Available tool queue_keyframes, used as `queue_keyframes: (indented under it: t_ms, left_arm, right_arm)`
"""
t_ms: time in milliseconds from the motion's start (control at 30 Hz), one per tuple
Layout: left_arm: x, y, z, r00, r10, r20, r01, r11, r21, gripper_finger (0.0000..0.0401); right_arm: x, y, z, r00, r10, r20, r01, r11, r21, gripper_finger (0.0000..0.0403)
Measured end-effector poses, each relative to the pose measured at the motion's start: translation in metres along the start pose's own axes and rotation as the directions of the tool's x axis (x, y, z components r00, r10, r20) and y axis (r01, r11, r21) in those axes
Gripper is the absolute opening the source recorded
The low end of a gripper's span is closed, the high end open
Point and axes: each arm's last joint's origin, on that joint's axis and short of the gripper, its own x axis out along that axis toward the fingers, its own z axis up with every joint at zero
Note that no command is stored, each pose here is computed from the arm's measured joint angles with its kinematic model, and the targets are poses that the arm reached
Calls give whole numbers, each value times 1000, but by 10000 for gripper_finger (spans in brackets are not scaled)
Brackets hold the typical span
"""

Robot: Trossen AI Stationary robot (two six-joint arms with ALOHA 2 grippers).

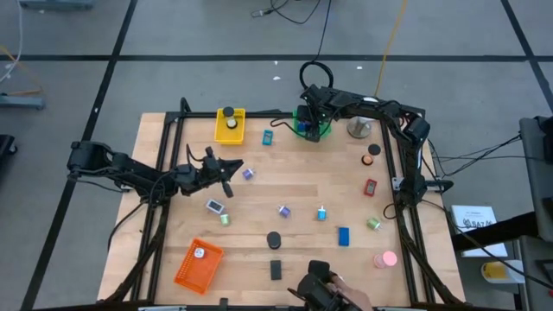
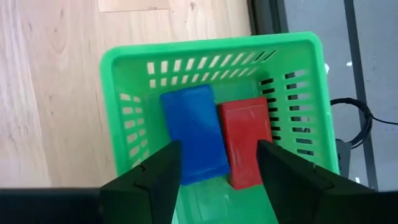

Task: Pick & Place Office items
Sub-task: Put the top purple charger adapter into the orange bin

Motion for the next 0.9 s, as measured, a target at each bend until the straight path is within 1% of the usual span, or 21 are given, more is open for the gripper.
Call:
queue_keyframes:
  t_ms: [233, 367, 467, 567, 667, 800, 900]
  left_arm:
    - [0, 0, 0, 1000, 0, 0, 0, 1000, 0, 37]
    - [0, 0, 0, 1000, 0, 0, 0, 1000, 0, 37]
    - [0, 0, 0, 1000, 0, 0, 0, 1000, 0, 37]
    - [0, 0, 0, 1000, 0, 0, 0, 1000, 0, 37]
    - [0, 0, 0, 1000, 0, 0, 0, 1000, 0, 37]
    - [0, 0, 0, 1000, 0, 0, 0, 1000, 0, 37]
    - [0, 0, 0, 1000, 0, 0, 0, 1000, 0, 37]
  right_arm:
    - [0, 1, 1, 1000, -4, 1, 4, 1000, -5, 209]
    - [-5, 1, 3, 1000, -18, 10, 18, 1000, -8, 200]
    - [-16, 2, 8, 998, -63, 18, 64, 998, -21, 184]
    - [-33, 8, 15, 994, -108, 33, 109, 993, -39, 160]
    - [-56, 17, 23, 989, -139, 58, 141, 990, -30, 128]
    - [-86, 31, 28, 988, -131, 88, 132, 991, -9, 77]
    - [-106, 40, 27, 989, -113, 90, 110, 993, 37, 38]
